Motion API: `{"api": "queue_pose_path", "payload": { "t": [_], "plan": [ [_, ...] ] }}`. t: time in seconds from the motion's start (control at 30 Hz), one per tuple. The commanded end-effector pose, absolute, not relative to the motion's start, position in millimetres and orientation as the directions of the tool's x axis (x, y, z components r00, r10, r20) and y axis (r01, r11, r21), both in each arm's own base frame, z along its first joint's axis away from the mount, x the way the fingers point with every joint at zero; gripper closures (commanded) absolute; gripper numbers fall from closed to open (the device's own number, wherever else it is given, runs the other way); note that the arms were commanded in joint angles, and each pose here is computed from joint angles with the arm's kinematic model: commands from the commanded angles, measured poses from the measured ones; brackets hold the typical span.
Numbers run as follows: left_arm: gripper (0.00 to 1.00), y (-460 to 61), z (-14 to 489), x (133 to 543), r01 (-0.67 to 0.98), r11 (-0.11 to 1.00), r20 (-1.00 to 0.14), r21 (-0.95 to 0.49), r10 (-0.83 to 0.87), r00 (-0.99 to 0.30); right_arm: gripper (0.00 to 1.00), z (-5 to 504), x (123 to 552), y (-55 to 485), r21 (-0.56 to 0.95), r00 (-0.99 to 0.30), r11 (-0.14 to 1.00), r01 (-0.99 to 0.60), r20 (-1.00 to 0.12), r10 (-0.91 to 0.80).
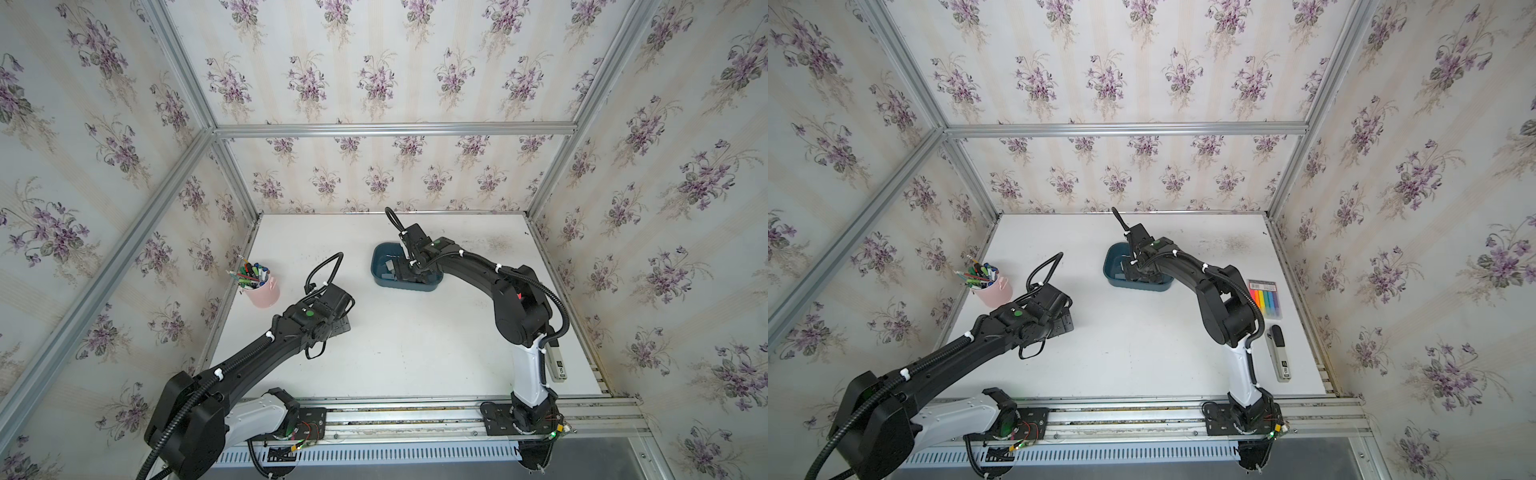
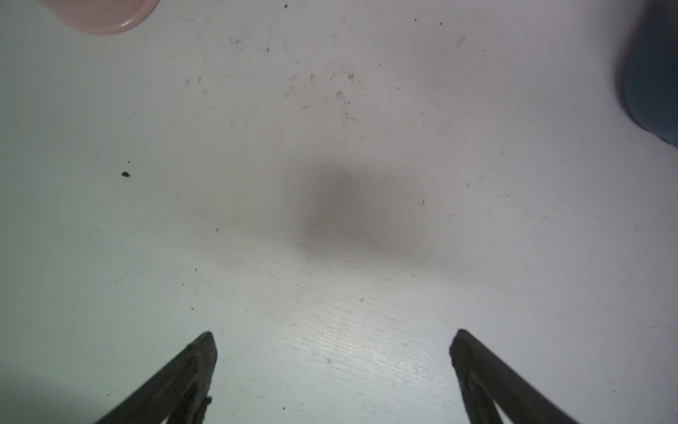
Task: Put the eraser in the storage box
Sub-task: Place the eraser in the storage box.
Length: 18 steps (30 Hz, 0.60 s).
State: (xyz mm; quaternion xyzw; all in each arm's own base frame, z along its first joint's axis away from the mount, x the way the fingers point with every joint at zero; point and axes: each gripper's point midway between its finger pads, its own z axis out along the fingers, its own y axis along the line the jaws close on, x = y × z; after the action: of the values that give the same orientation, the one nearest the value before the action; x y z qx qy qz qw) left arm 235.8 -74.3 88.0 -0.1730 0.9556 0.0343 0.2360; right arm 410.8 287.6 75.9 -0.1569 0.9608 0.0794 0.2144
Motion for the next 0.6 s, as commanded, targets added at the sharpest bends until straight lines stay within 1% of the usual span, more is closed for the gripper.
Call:
{"api": "queue_pose_path", "payload": {
  "t": [0.0,0.13,0.37,0.47,0.57],
  "plan": [
    [0.0,-71.5,92.7,238.5,-0.354,0.935,-0.485,-0.014,-0.316,-0.816,0.18,91.0,412.5,285.3,0.086,-0.843,0.941,-0.327,-0.477,-0.249],
    [0.0,-71.4,95.7,240.8,-0.347,0.938,-0.494,-0.016,-0.309,-0.813,0.18,121.5,411.7,277.3,0.09,-0.802,0.946,-0.311,-0.56,-0.21],
    [0.0,-72.0,106.6,249.6,-0.317,0.948,-0.523,-0.014,-0.277,-0.806,0.17,191.6,402.3,250.4,0.112,-0.647,0.955,-0.273,-0.757,-0.096],
    [0.01,-70.2,111.1,252.1,-0.319,0.948,-0.537,-0.017,-0.278,-0.796,0.14,204.0,399.4,238.9,0.099,-0.604,0.963,-0.251,-0.794,-0.076],
    [0.0,-71.5,114.5,253.4,-0.315,0.948,-0.544,-0.033,-0.281,-0.79,0.11,209.2,397.3,233.1,0.093,-0.589,0.967,-0.238,-0.805,-0.067]
  ]
}}
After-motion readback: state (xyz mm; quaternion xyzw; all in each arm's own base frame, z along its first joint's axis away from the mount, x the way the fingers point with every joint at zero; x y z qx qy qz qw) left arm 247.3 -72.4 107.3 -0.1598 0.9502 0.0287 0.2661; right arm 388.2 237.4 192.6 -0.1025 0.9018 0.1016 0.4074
